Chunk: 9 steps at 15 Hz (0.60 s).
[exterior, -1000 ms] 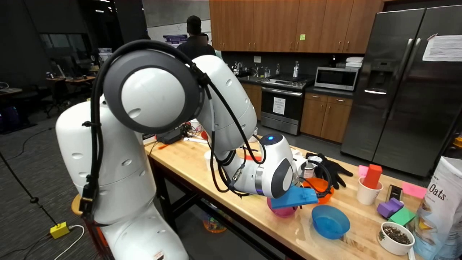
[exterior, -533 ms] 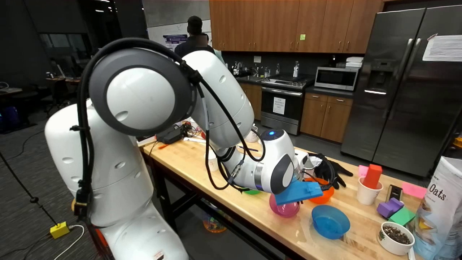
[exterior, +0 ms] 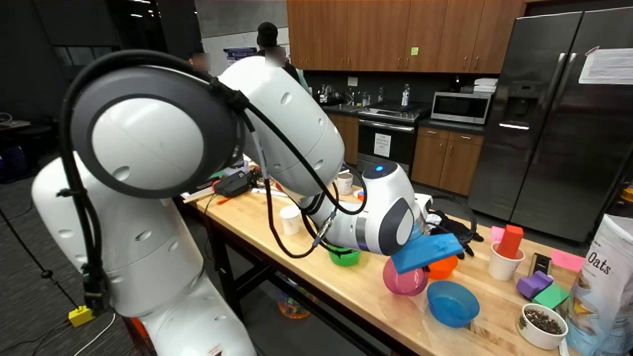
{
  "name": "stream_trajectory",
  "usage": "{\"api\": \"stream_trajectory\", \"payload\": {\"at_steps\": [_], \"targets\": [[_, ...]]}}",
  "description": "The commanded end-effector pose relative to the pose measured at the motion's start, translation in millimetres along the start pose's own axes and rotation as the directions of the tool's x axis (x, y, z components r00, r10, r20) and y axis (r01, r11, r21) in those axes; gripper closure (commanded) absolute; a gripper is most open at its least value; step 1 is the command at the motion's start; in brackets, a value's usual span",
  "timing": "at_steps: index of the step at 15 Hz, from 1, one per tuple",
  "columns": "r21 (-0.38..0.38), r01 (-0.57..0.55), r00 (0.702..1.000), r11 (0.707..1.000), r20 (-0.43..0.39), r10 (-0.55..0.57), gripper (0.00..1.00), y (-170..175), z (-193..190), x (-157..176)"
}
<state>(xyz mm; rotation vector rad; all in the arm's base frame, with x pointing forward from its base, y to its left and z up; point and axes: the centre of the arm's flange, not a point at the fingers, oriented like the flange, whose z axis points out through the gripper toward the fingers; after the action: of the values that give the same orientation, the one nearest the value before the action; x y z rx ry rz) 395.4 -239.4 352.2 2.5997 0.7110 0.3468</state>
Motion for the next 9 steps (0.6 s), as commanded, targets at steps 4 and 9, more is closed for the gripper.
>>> {"api": "stream_trajectory", "payload": {"at_steps": [4, 9], "targets": [[-0.106, 0.149, 0.989, 0.983, 0.04, -0.145, 0.99, 45, -61, 9], [-0.172, 0.316, 0.948, 0.933, 0.018, -0.318, 0.99, 45, -71, 46]]}}
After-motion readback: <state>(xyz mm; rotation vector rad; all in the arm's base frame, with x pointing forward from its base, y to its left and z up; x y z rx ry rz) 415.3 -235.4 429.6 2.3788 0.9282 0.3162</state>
